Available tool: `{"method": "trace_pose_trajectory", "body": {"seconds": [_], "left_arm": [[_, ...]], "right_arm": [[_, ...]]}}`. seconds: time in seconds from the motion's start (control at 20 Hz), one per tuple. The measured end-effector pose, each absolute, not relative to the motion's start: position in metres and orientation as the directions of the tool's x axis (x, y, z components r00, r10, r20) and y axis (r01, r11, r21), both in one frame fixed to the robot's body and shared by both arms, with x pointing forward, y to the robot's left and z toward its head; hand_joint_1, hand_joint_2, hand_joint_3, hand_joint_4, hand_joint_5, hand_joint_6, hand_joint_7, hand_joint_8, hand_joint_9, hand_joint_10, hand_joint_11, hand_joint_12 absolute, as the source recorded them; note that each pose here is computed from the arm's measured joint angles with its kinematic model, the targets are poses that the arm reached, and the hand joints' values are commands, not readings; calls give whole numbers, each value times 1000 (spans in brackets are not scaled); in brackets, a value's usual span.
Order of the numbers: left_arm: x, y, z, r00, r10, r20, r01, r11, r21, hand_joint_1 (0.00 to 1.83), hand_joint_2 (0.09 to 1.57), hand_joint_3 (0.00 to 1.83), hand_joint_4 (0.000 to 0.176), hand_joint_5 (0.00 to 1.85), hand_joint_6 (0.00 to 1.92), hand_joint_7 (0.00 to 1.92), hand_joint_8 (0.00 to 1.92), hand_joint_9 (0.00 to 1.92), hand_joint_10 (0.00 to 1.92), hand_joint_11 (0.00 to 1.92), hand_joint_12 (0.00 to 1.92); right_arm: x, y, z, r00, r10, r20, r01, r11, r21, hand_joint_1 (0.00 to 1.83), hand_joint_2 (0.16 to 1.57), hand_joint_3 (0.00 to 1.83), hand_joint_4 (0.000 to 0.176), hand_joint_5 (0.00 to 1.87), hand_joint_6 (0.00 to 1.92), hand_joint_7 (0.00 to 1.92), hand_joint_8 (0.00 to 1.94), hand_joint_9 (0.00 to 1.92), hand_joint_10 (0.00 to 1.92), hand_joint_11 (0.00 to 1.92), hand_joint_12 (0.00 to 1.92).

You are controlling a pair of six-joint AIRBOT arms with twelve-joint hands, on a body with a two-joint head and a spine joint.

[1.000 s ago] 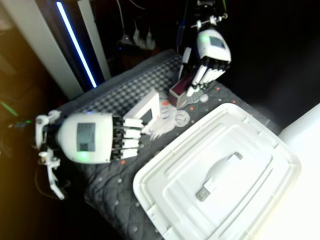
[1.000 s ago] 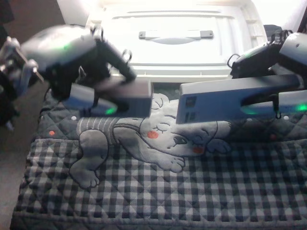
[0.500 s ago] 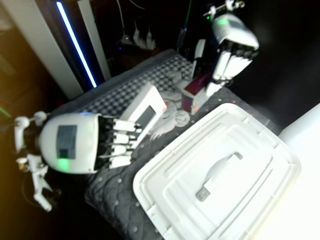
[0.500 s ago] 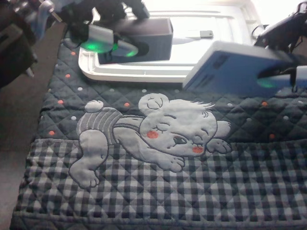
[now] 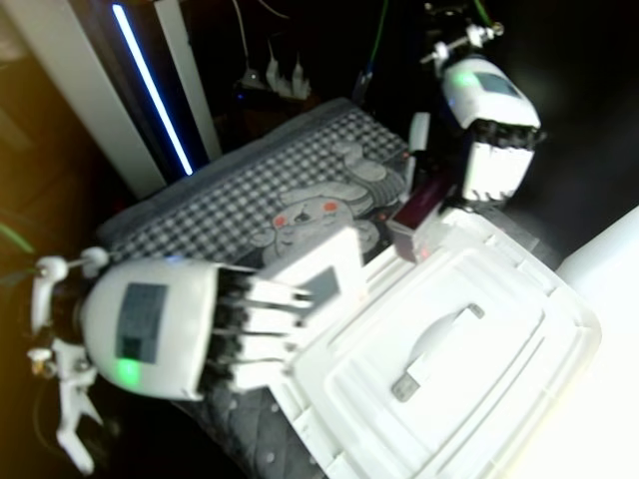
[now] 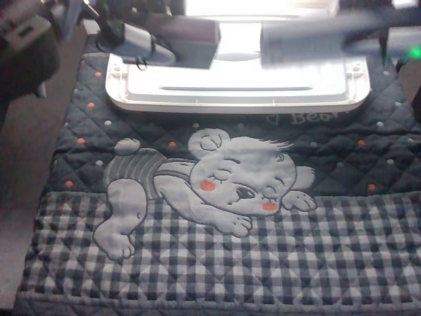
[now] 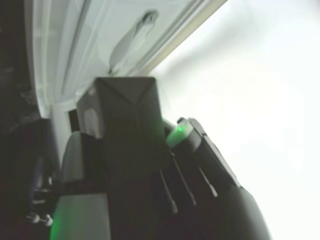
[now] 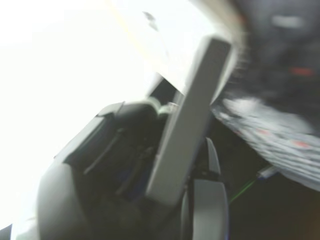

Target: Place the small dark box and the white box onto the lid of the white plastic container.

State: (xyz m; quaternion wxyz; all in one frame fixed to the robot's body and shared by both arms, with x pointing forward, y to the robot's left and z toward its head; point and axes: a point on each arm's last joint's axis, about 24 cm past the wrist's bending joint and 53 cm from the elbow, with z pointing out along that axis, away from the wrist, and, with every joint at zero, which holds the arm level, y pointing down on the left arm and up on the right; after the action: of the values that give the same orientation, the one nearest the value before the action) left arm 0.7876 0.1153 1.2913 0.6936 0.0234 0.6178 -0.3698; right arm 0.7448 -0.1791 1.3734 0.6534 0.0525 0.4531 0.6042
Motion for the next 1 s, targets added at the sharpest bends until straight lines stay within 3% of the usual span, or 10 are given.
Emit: {"method": "trace_pose_trajectory", "body": {"seconds": [0.1, 0.35, 0.4, 0.45, 0.5, 0.55, 0.6, 0.65, 0.75, 1.0], "left_arm": [[800, 121, 1292, -41, -481, -876, 514, 742, -431, 1381, 1148, 0, 0, 992, 962, 1088, 847, 1035, 1207, 1163, 1918], [810, 108, 1281, -86, -470, -878, 492, 747, -448, 1379, 1192, 0, 0, 890, 1069, 969, 1034, 983, 1332, 1343, 1913], [813, 109, 1279, -93, -473, -876, 482, 749, -455, 1253, 1195, 0, 0, 931, 1082, 1010, 1097, 1259, 1505, 1403, 1919], [816, 110, 1279, -97, -477, -874, 473, 750, -462, 1344, 1210, 0, 0, 821, 1168, 928, 1133, 1076, 1344, 1377, 1898], [818, 112, 1279, -97, -481, -871, 466, 752, -467, 1232, 1092, 0, 121, 248, 1646, 185, 1525, 214, 1737, 341, 1916], [819, 113, 1277, -101, -480, -872, 461, 754, -468, 1174, 969, 0, 165, 49, 1494, 36, 1053, 42, 1197, 67, 1920], [821, 109, 1272, -122, -478, -870, 452, 754, -477, 1015, 877, 0, 174, 9, 341, 6, 210, 8, 239, 13, 1921], [821, 108, 1271, -126, -475, -871, 450, 755, -477, 1003, 809, 0, 176, 1, 67, 0, 41, 1, 47, 2, 1921], [820, 104, 1273, -131, -476, -869, 455, 750, -480, 1022, 656, 0, 176, 0, 2, 0, 1, 0, 1, 0, 1921], [815, 94, 1273, -135, -465, -875, 475, 744, -469, 892, 628, 0, 176, 0, 0, 0, 0, 0, 0, 0, 1921]], "right_arm": [[748, -175, 1384, -114, 824, -555, -747, 297, 595, 1283, 1140, 7, 0, 864, 860, 999, 1162, 957, 1017, 824, 1138], [772, -169, 1385, -108, 811, -575, -702, 347, 622, 1239, 1195, 0, 0, 843, 877, 848, 1458, 844, 1308, 762, 1627], [778, -169, 1382, -109, 810, -576, -687, 357, 633, 1238, 1193, 0, 0, 800, 989, 886, 1384, 798, 1166, 709, 1517], [783, -169, 1378, -111, 808, -578, -673, 367, 642, 1335, 1185, 1, 0, 748, 1061, 860, 1262, 842, 1380, 700, 1359], [790, -167, 1372, -119, 803, -584, -652, 381, 656, 1156, 1201, 7, 0, 778, 1223, 719, 546, 684, 774, 598, 1166], [794, -165, 1367, -127, 799, -588, -636, 390, 666, 1156, 1095, 0, 0, 542, 480, 589, 169, 554, 305, 344, 944], [802, -162, 1358, -136, 793, -594, -610, 406, 681, 1063, 978, 0, 72, 218, 114, 300, 33, 307, 73, 113, 707], [805, -161, 1356, -140, 791, -596, -601, 411, 686, 986, 929, 0, 155, 52, 22, 119, 6, 157, 14, 22, 555], [807, -158, 1353, -147, 789, -597, -593, 413, 692, 859, 853, 0, 175, 1, 0, 4, 0, 5, 0, 0, 72], [807, -159, 1351, -151, 788, -597, -584, 416, 697, 737, 816, 0, 176, 0, 0, 0, 0, 0, 0, 0, 0]]}}
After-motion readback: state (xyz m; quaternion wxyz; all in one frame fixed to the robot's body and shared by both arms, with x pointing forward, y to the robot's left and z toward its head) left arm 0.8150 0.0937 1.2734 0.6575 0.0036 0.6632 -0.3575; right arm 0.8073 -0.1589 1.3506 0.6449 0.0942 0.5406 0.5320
